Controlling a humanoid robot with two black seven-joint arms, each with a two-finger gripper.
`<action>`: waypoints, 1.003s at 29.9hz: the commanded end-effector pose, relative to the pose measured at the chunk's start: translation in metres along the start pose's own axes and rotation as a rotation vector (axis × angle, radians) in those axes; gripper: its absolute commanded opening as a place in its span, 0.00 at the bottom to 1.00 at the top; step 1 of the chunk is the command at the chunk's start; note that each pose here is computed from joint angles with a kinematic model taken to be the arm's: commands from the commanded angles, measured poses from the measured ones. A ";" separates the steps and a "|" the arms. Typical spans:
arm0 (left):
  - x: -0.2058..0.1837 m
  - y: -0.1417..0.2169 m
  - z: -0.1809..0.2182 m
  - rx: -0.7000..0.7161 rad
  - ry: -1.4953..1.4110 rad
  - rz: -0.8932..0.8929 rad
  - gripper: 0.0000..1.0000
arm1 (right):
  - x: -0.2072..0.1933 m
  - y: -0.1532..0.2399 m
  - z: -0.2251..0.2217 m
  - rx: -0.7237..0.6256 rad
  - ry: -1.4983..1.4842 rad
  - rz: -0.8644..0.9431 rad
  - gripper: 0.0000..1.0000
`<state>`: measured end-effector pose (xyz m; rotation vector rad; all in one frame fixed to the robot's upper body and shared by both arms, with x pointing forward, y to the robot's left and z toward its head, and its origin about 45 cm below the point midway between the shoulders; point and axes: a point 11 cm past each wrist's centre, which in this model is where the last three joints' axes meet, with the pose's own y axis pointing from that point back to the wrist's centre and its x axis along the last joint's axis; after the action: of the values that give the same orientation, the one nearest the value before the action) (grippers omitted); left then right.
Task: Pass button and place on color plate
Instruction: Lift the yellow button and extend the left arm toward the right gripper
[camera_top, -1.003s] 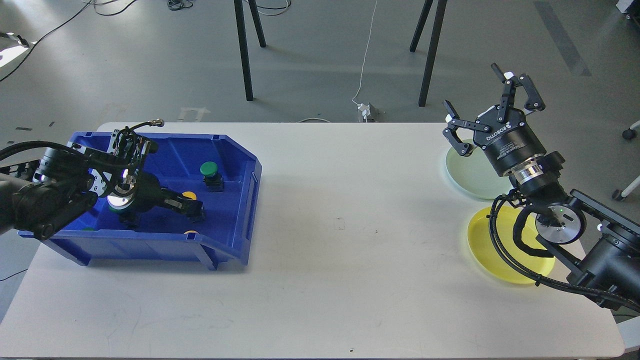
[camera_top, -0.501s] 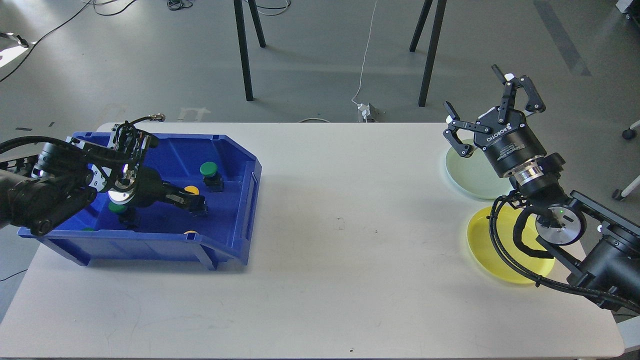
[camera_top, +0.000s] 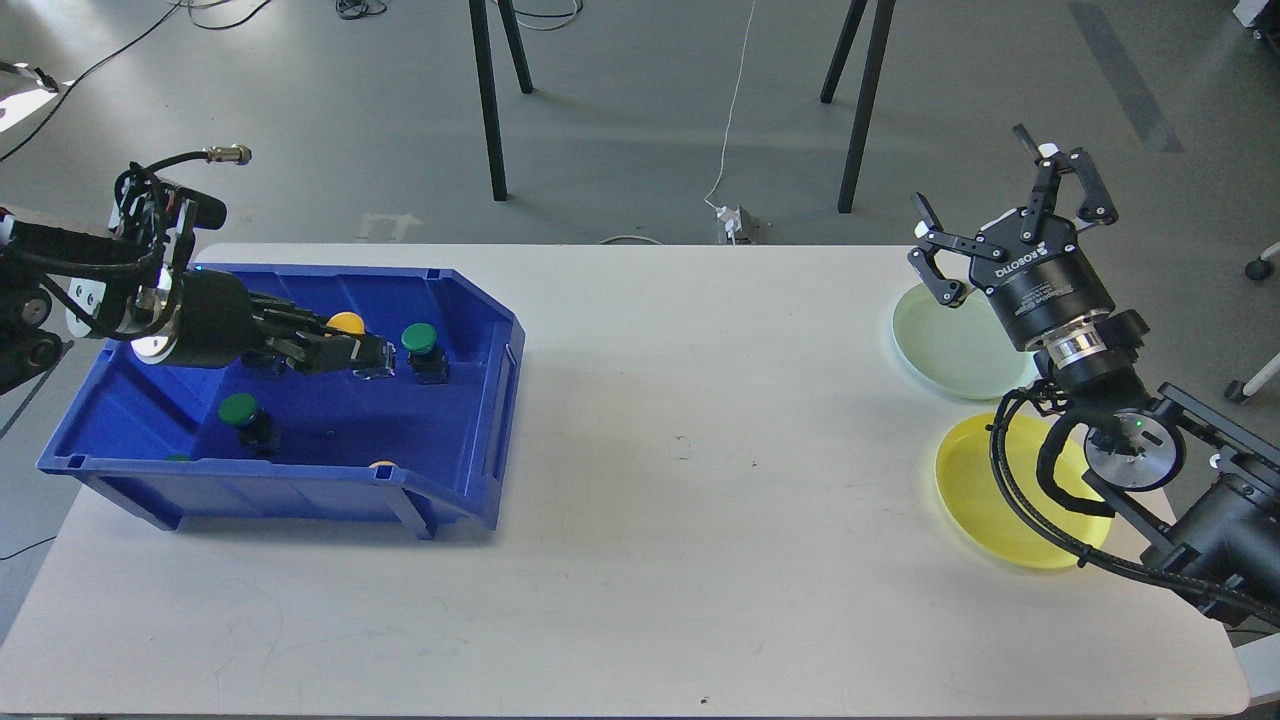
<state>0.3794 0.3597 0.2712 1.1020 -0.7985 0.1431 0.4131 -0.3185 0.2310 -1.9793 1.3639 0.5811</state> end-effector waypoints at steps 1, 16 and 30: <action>0.025 0.035 0.008 -0.048 0.062 0.138 0.09 | 0.003 -0.005 -0.023 0.070 0.002 0.009 0.99; 0.109 0.000 0.118 -0.676 0.475 0.404 0.09 | -0.029 0.015 -0.056 -0.120 0.302 -0.040 0.98; 0.087 -0.101 0.138 -0.739 0.687 0.337 0.10 | -0.062 0.022 0.017 -0.237 0.204 -0.077 0.98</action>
<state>0.4197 0.1715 0.2849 0.1642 -0.3489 0.4370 0.3705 -0.2982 0.2682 -2.3308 1.4342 0.4766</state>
